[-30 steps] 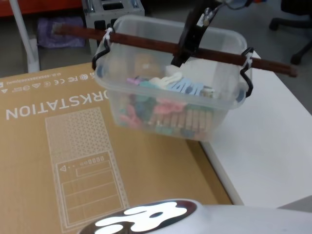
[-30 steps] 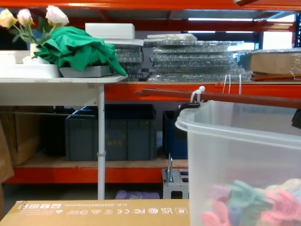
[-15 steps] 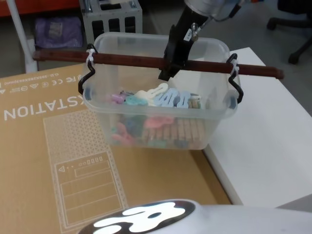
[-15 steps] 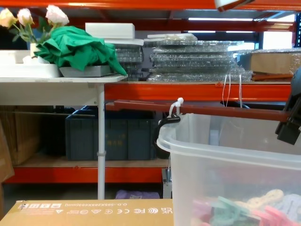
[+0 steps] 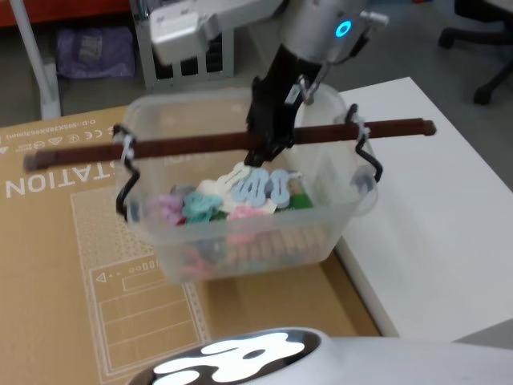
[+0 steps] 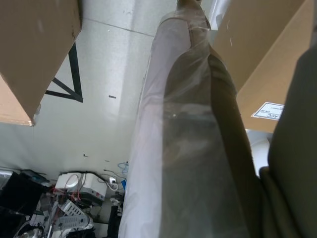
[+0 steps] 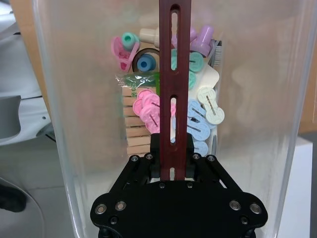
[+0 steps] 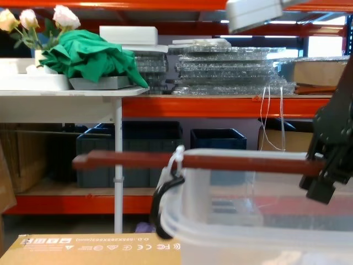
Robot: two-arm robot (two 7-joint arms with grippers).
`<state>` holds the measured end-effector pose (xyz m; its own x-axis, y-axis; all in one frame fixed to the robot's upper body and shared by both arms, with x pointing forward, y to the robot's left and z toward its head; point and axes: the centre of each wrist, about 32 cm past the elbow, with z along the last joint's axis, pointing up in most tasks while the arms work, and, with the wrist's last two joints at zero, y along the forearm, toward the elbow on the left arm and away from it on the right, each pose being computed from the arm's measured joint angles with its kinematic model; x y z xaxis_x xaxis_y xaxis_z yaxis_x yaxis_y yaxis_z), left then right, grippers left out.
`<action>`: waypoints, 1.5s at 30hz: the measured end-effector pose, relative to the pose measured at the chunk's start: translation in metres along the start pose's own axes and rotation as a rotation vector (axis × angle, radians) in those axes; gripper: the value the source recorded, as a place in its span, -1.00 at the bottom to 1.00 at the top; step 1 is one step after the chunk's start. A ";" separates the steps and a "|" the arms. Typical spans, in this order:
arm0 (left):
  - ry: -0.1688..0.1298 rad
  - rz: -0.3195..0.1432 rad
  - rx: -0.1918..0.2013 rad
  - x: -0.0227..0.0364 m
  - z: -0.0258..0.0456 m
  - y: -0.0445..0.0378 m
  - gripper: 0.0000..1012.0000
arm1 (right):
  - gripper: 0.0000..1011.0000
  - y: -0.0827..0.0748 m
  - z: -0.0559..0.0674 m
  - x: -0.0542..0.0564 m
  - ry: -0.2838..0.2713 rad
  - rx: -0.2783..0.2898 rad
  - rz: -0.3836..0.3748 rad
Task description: Use one hand to grasp the basket and place it at the designated location.
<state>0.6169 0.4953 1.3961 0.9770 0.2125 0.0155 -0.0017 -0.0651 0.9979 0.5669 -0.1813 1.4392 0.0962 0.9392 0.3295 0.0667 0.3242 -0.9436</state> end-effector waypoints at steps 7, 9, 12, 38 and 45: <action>0.000 0.000 0.000 0.0000 -0.0001 0.0000 -1.00 | -0.54 0.012 0.005 0.007 -0.089 0.020 -0.004; 0.000 0.000 0.000 0.0000 -0.0001 0.0000 -1.00 | -0.54 0.014 0.005 0.008 -0.099 0.021 -0.005; 0.000 0.000 0.000 0.0000 0.0000 0.0000 -1.00 | -0.54 0.016 0.006 0.010 -0.108 0.025 -0.009; 0.000 0.000 0.000 0.0000 -0.0001 0.0000 -1.00 | -0.54 0.038 0.019 0.019 -0.116 -0.014 -0.035; 0.000 0.000 0.000 0.0000 -0.0001 0.0000 -1.00 | -0.54 0.049 0.025 0.020 -0.115 -0.025 -0.031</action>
<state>0.6168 0.4954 1.3960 0.9770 0.2127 0.0155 -0.0017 -0.0652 0.9979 0.5471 -0.1440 1.3991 -0.0211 0.9362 0.3509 0.0928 0.3513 -0.9316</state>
